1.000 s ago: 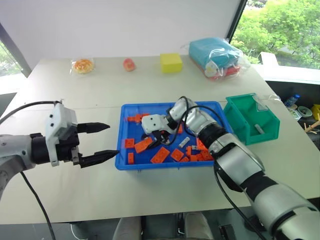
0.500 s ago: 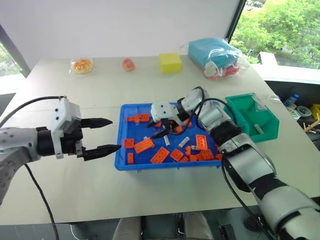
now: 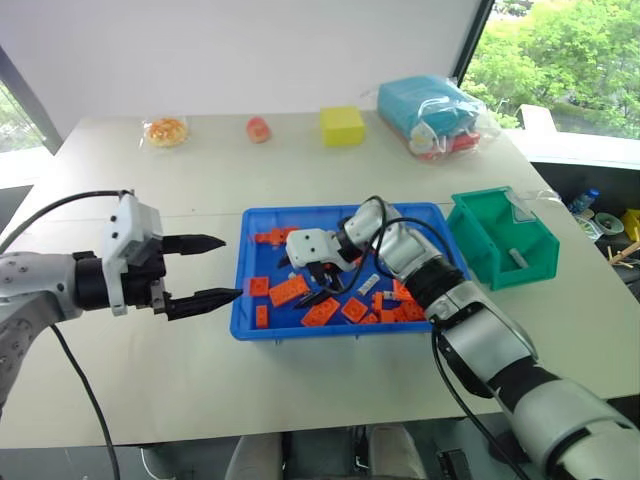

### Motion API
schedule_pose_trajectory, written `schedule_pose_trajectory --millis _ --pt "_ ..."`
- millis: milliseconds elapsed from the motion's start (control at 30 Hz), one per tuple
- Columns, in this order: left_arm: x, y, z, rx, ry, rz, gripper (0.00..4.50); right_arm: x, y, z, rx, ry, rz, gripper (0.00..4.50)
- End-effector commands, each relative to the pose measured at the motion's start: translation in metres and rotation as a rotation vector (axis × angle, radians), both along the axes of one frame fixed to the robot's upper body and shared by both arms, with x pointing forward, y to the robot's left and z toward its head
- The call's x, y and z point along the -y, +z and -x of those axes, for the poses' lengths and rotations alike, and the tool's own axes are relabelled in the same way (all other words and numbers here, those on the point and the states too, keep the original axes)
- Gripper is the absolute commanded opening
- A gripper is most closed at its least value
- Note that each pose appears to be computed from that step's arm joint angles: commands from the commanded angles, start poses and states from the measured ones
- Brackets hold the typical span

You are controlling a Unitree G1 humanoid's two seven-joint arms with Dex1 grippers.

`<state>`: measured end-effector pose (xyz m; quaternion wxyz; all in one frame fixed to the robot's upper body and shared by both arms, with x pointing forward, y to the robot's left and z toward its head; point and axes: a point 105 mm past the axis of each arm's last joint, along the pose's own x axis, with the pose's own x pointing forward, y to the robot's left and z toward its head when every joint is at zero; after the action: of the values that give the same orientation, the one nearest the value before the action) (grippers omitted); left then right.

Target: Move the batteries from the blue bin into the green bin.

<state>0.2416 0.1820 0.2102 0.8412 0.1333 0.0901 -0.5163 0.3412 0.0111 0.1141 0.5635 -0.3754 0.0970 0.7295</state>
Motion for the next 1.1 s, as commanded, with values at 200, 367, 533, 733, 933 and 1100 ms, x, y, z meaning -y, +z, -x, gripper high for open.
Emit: schedule_pose_trajectory --millis 200,367,533,733,933,1100 --pt "0.0 0.01 0.004 0.049 0.002 -0.009 4.5 -0.007 -0.005 -0.007 0.03 -0.021 -0.002 3.71" --pt "0.0 0.01 0.003 0.054 0.006 -0.008 4.5 -0.01 0.003 -0.004 0.013 0.01 -0.027 1.25" --pt "0.0 0.009 0.002 0.055 0.007 -0.006 4.5 -0.009 0.022 -0.006 0.03 -0.001 -0.082 1.26" --pt "0.001 0.009 0.001 0.056 0.005 -0.007 4.5 -0.001 0.042 -0.024 0.061 -0.114 -0.138 1.26" --pt "0.002 0.01 -0.002 0.06 -0.009 -0.01 4.5 0.022 0.041 -0.059 0.136 -0.354 -0.114 2.75" --pt "0.003 0.011 -0.002 0.058 -0.02 -0.011 4.5 0.023 0.054 -0.054 0.076 -0.423 -0.217 3.67"
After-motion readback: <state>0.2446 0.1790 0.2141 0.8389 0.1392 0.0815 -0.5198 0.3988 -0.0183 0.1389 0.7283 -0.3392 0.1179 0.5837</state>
